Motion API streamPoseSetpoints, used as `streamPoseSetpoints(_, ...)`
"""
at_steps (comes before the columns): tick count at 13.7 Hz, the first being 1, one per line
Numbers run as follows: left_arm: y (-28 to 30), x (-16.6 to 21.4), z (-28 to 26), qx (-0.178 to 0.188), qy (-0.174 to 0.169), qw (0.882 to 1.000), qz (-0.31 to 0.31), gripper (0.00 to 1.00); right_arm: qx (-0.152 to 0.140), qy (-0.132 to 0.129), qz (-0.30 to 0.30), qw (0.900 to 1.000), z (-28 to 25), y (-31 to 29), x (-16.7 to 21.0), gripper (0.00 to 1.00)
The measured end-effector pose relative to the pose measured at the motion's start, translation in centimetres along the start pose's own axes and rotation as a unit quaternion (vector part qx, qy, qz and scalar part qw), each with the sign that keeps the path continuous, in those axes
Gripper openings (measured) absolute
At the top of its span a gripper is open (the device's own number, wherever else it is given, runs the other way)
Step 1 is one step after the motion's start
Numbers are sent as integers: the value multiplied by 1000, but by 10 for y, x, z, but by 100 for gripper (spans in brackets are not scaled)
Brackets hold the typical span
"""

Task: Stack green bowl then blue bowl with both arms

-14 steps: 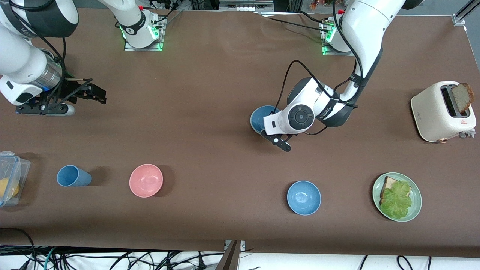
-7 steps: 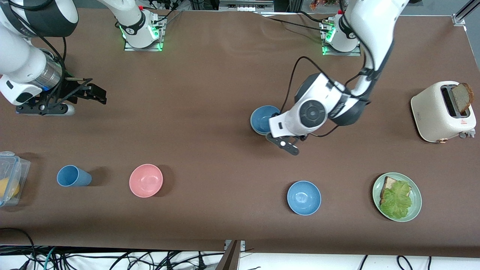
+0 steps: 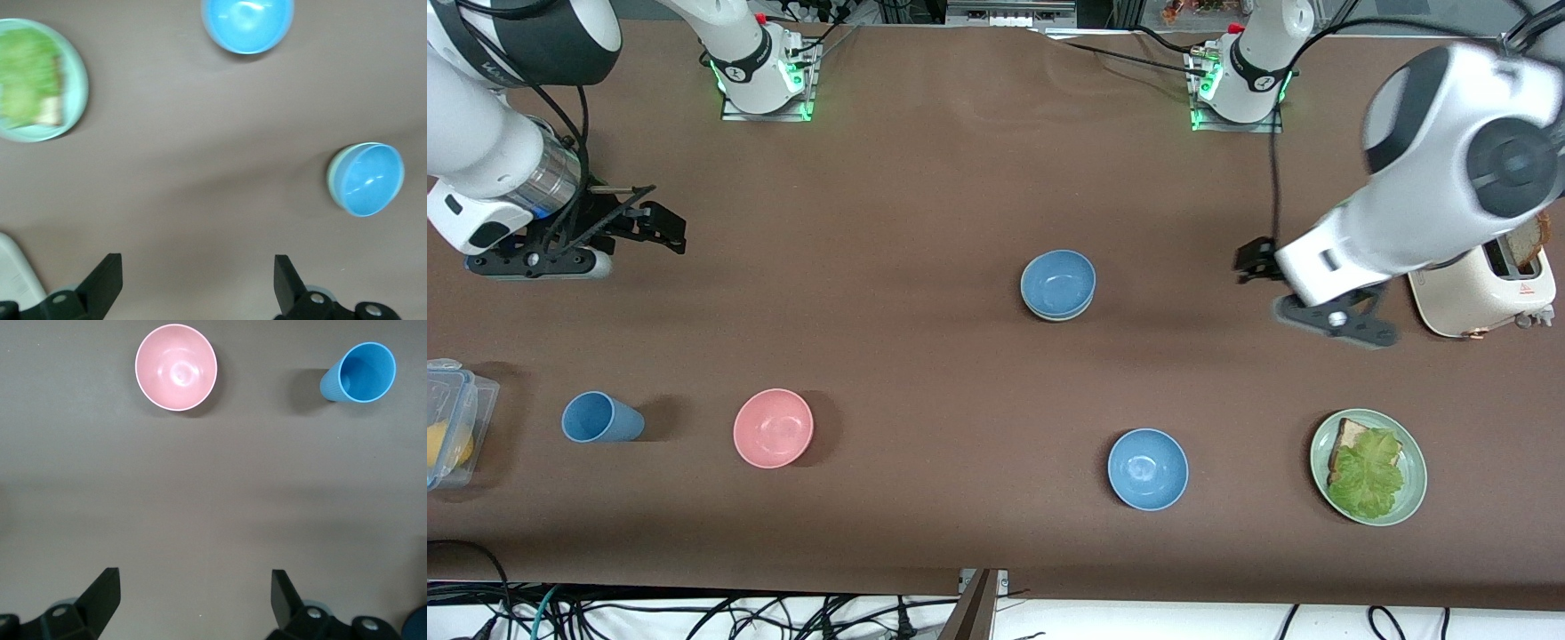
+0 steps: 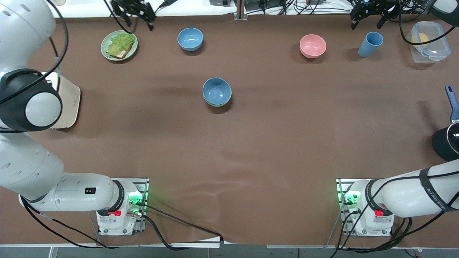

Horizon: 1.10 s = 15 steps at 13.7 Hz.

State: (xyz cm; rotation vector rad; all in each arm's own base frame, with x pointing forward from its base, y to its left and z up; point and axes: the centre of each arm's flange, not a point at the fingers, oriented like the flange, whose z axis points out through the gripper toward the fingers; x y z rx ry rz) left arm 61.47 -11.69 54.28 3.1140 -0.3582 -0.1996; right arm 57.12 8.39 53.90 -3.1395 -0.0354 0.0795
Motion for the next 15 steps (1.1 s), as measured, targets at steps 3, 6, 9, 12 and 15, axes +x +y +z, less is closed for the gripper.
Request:
streamPoseSetpoints(3,-49,-11,-40,14,17,999,-40,100,-1,-2,0,1000,2,0,1,100)
streamPoseSetpoints(6,-71,-14,-38,13,23,998,-61,100,-1,-2,0,1000,2,0,1,100)
streamPoseSetpoints(9,-62,-33,-24,24,53,996,-67,100,-1,-2,0,1000,2,0,1,100)
streamPoseSetpoints(12,-59,-68,-18,25,50,996,-74,100,-1,-2,0,1000,3,1,2,100)
streamPoseSetpoints(15,-64,-70,-13,24,42,996,-79,100,-1,-4,-24,1000,5,3,3,100)
